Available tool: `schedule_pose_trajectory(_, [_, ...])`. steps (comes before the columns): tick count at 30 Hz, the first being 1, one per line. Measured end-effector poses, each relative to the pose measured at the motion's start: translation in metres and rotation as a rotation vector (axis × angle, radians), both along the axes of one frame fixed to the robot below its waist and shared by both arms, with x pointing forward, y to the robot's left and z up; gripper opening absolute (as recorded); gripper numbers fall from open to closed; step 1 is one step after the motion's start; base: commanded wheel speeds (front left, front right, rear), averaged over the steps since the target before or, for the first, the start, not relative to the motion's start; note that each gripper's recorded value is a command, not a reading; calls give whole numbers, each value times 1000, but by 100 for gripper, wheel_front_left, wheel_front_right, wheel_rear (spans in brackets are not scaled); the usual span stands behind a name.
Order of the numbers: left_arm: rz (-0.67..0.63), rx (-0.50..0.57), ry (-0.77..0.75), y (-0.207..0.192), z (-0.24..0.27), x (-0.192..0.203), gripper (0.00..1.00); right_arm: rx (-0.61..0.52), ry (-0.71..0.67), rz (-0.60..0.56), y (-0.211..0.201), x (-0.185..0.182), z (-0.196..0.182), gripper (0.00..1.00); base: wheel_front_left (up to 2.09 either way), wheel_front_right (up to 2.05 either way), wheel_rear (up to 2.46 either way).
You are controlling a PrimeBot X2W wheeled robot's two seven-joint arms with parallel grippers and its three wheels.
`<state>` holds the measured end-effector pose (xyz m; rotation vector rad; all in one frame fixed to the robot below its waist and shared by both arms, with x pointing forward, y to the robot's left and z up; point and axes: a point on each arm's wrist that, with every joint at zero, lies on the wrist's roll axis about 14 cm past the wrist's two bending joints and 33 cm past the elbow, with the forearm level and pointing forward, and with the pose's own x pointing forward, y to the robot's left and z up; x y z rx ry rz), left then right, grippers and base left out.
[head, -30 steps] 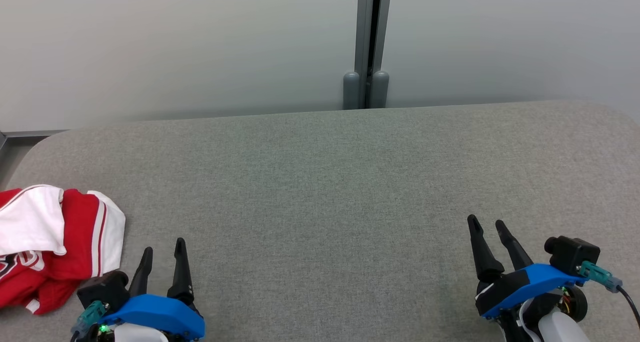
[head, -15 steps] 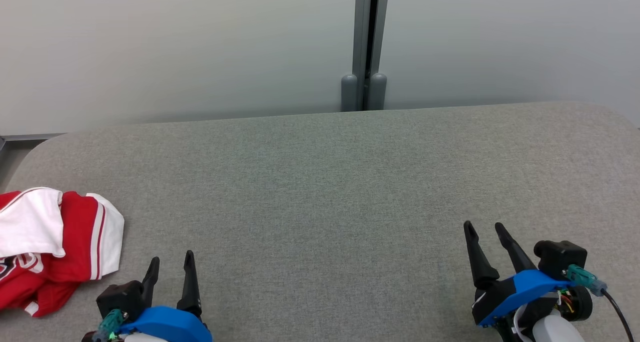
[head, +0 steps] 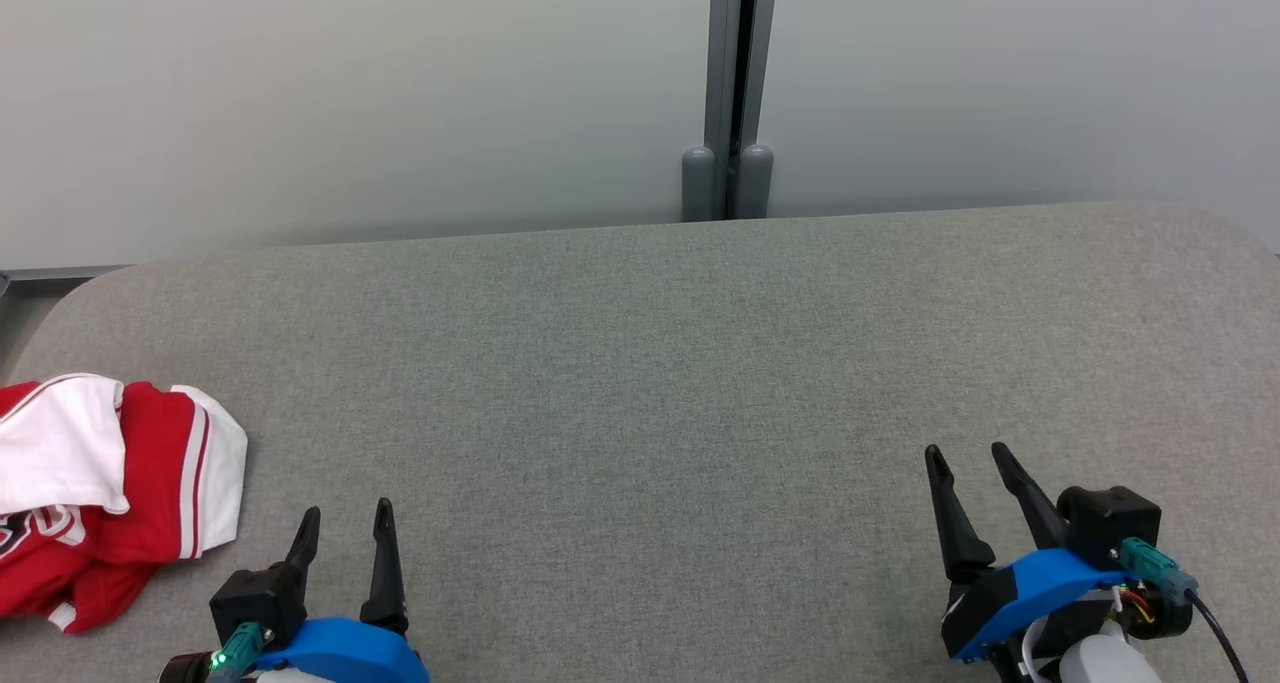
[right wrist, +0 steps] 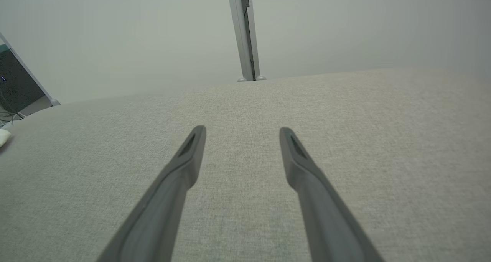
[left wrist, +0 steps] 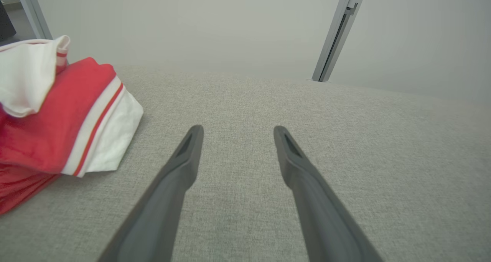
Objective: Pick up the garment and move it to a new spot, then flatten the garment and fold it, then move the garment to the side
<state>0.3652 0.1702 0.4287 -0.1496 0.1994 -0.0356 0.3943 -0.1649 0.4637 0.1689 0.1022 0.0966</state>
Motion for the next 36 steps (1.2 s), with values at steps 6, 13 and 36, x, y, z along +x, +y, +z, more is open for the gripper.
schedule_pose_trajectory(6, [4, 30, -4, 1, -1, -3, 100, -38, 1, -10, -5, -3, -3, 100, 0, 0, 0])
schedule_pose_trajectory(13, [-3, 63, -11, 1, -2, -4, 100, -82, -1, -12, -8, -6, -6, 100, 0, 0, 0])
schedule_pose_trajectory(36, [32, 95, -12, 14, -4, -13, 100, -125, -6, 50, 11, -2, -9, 100, 0, 0, 0])
